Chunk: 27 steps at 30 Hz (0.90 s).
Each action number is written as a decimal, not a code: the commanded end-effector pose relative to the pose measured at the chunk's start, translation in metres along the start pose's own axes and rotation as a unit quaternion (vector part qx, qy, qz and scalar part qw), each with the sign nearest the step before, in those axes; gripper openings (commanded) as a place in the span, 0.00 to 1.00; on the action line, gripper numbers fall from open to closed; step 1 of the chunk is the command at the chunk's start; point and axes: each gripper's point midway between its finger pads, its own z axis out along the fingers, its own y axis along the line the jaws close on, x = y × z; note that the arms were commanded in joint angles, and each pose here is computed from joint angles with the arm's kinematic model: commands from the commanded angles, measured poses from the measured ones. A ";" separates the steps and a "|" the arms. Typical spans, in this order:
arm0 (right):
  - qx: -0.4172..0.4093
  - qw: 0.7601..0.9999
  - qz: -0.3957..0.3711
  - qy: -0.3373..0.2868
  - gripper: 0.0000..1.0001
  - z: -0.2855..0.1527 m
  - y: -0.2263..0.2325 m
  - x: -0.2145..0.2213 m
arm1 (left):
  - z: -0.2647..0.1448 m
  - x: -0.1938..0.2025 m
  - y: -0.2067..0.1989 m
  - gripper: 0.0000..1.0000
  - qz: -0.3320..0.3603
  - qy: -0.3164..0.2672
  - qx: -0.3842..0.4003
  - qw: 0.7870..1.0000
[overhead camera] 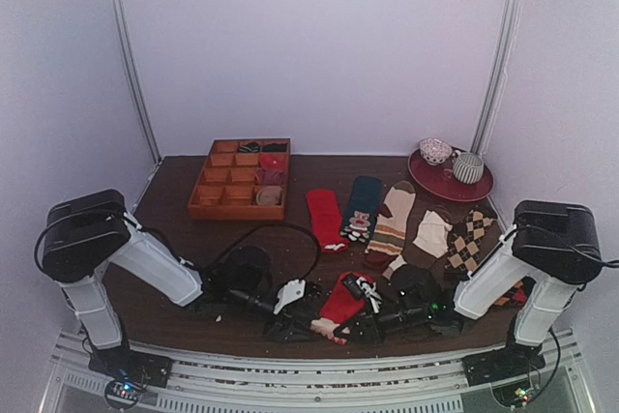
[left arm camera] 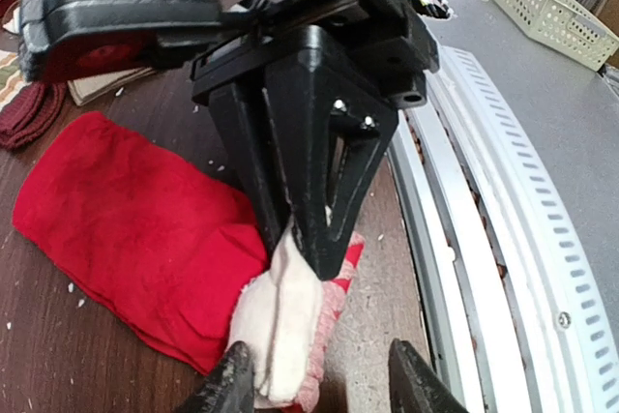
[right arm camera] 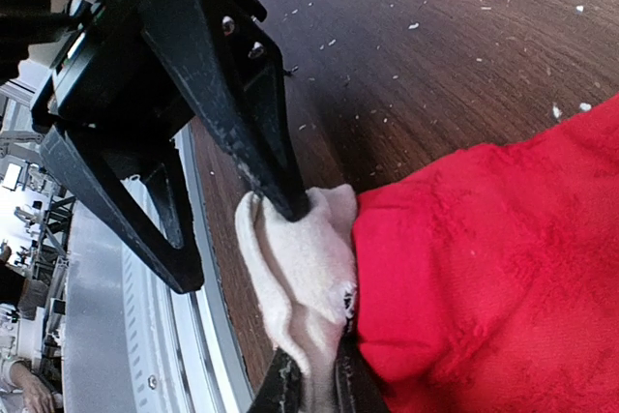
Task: Roll the socks
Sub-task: Roll a pair of socks at the center of the board.
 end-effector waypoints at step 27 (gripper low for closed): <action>0.070 0.985 0.099 0.123 0.14 -0.009 -0.043 0.046 | 0.036 0.093 0.008 0.00 -0.117 0.174 -0.006 0.978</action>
